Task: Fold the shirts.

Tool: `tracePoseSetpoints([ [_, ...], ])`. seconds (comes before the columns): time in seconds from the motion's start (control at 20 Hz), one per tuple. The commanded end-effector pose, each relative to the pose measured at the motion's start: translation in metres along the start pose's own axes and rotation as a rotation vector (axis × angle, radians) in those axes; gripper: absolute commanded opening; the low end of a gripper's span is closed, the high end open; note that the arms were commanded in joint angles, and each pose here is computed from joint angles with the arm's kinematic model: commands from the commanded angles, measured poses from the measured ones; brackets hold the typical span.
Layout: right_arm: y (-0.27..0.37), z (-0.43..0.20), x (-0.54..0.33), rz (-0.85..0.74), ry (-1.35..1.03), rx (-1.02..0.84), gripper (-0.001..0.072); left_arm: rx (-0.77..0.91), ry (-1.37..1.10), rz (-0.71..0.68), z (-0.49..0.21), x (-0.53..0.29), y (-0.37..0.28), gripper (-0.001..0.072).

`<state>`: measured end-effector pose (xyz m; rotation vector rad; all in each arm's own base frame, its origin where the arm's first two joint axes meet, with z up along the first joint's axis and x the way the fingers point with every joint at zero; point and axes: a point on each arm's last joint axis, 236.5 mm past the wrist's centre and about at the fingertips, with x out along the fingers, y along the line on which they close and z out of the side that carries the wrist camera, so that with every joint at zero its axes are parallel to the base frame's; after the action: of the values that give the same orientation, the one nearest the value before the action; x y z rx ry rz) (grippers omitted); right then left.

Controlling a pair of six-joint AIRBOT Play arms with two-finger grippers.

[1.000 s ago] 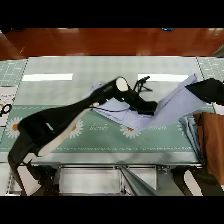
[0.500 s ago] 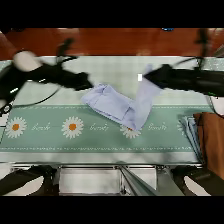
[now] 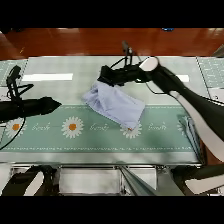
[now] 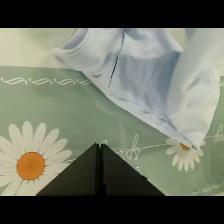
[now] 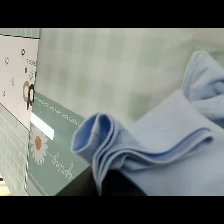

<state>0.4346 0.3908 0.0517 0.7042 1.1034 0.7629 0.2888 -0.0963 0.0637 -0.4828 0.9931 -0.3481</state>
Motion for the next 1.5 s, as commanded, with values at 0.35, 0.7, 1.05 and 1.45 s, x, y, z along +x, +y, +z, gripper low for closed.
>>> tracePoseSetpoints([
  [0.35, -0.014, 0.003, 0.041, 0.055, 0.065, 0.083, 0.0411, -0.018, -0.028, 0.019, 0.007, 0.008, 0.013, 0.0018],
  [0.7, -0.018, 0.043, -0.203, -0.120, 0.060, -0.154, 0.0408, 0.140, -0.393, 0.011, 0.129, -0.088, -0.043, 0.0019],
  [1.05, -0.165, -0.046, -0.414, -0.951, -0.365, 0.024, 0.0408, 0.060, -0.153, 0.002, 0.056, -0.025, -0.014, 0.0019],
  [1.45, -0.229, -0.123, -0.239, -0.436, -0.230, 0.417, 0.0415, -0.108, 0.141, 0.035, -0.074, 0.050, 0.040, 0.0018],
])
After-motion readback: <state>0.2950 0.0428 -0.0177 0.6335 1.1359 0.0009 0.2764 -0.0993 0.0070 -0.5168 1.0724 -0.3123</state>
